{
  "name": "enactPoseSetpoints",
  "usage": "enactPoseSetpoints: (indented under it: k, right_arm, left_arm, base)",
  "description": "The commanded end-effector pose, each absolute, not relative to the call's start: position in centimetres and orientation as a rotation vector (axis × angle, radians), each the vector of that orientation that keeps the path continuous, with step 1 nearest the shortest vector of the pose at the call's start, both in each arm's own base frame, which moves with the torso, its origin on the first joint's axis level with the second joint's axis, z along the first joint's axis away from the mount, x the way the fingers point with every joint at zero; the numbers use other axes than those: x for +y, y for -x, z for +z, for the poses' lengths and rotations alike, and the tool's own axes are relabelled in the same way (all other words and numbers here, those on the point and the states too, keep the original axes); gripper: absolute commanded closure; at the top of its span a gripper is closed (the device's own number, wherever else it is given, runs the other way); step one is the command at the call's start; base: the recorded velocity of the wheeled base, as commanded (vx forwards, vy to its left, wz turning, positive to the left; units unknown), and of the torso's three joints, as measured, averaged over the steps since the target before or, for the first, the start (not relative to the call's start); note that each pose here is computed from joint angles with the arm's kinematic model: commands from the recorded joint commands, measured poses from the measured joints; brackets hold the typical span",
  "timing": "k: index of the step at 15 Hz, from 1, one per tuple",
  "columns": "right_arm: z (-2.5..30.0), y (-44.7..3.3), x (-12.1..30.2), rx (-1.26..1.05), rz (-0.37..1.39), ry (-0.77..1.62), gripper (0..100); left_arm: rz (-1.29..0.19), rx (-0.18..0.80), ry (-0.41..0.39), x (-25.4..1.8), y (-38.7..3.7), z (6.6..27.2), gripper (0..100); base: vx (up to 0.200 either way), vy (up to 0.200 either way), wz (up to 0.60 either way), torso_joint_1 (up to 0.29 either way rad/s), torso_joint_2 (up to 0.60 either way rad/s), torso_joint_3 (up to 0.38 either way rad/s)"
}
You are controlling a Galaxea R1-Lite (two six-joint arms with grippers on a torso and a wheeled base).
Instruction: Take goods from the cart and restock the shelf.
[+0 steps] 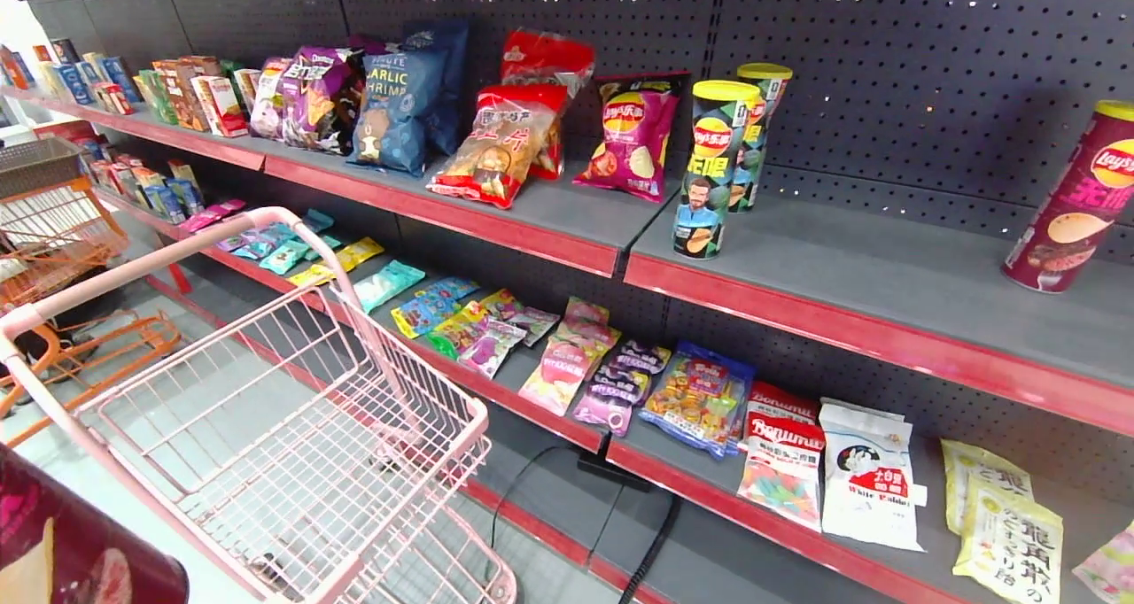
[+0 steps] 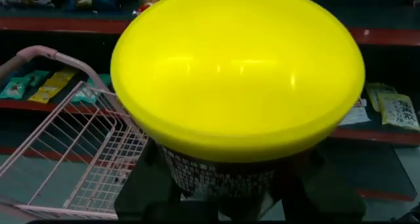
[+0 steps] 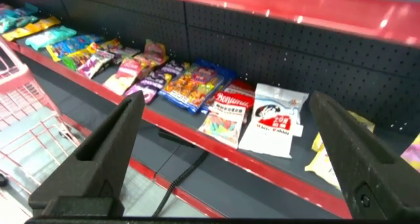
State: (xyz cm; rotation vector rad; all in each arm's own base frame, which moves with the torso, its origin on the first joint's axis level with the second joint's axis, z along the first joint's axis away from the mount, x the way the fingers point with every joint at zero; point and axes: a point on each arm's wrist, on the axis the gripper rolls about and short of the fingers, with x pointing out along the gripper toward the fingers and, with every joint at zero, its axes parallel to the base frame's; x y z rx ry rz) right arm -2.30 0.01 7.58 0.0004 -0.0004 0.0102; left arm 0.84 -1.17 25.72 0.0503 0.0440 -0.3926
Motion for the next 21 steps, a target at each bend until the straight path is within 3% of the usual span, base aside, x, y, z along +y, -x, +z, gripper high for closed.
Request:
enactPoseSetpoints:
  k: [1,4,11,16,21]
  right_arm:
    - [7.6,2.3,0.0,0.000,0.011,-0.002,0]
    - [7.6,2.3,0.0,0.000,0.011,-0.003,0]
    - [7.6,2.3,0.0,0.000,0.011,-0.003,0]
    - [7.6,2.3,0.0,0.000,0.011,-0.003,0]
    - [7.6,2.3,0.0,0.000,0.011,0.000,0]
  left_arm:
    - [-0.387,0.035,-0.055,-1.2,-0.6,25.7,100]
    - [-0.300,0.019,-0.069,-1.1,-0.2,25.8,100]
    - [-0.315,0.011,-0.072,-1.2,-0.1,25.6,100]
    - [-0.249,-0.003,-0.097,-1.2,0.4,25.4,100]
    - [-0.227,-0.012,-0.176,-1.2,0.6,25.2,100]
  base:
    - [0.000,0.000,0.00,0.242,-0.60,-0.364]
    - [0.000,0.000,0.00,0.204,-0.53,-0.290]
    - [0.000,0.000,-0.60,0.019,-0.02,-0.021]
    - [0.000,0.000,-0.60,0.001,0.00,0.001]
    - [0.000,0.000,0.00,0.000,0.00,0.000]
